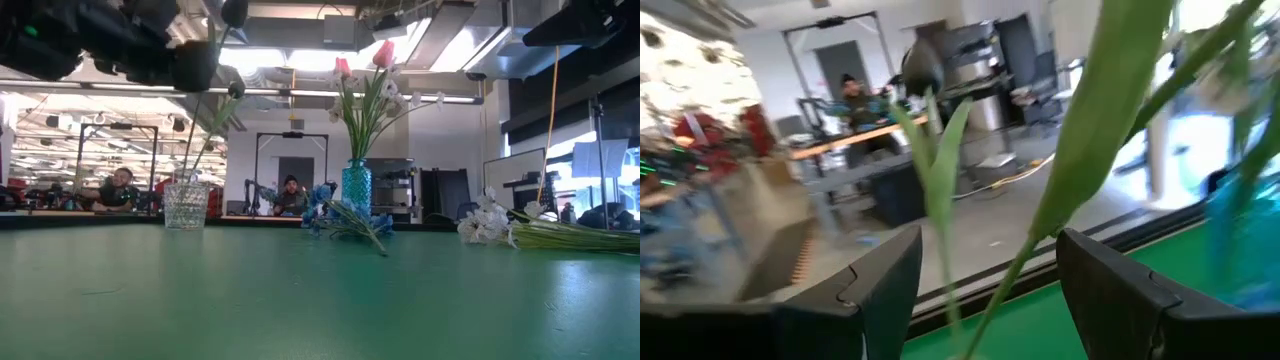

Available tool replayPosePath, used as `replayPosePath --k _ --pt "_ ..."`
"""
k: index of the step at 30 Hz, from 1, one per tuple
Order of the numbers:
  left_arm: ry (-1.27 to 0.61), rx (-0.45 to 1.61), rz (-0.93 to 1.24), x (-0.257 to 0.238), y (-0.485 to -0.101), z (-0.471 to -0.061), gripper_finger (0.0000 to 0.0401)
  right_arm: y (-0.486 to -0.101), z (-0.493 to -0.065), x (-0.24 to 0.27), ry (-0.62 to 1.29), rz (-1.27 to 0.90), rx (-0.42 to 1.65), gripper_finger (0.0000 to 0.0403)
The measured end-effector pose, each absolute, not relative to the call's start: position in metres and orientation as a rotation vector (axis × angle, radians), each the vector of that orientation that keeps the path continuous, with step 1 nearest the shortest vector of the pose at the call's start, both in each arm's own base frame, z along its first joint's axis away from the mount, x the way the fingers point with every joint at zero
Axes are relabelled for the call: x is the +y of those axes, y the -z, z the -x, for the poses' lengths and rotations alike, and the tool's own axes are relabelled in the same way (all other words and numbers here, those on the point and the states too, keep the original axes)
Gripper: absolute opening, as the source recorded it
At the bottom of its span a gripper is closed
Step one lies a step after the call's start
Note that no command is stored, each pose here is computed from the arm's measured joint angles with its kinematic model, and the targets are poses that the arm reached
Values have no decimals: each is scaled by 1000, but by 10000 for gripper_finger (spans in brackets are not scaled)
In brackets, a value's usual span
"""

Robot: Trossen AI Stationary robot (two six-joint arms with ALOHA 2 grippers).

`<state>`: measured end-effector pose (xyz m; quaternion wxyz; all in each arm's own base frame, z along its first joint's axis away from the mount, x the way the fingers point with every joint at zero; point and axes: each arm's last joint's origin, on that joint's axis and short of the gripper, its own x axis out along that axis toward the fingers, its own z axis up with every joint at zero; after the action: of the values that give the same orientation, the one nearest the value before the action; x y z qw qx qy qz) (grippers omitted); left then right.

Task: Sort flowers into vase by color
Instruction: Put the black tulip into the transparent vase

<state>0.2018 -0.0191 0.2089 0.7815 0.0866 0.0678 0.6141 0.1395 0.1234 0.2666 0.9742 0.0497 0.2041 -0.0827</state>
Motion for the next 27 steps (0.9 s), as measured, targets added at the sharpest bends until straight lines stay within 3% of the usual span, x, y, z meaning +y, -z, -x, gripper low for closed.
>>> replayPosePath --k 5,17,27 --pt "-1293 122 -162 -25 -216 -198 227 -267 -140 123 169 -100 410 397" --pt "-1489 102 -110 14 -225 -193 227 -267 -140 124 156 -104 417 397" --pt "-1491 42 -56 16 -244 -181 227 -267 -139 124 157 -104 417 397"
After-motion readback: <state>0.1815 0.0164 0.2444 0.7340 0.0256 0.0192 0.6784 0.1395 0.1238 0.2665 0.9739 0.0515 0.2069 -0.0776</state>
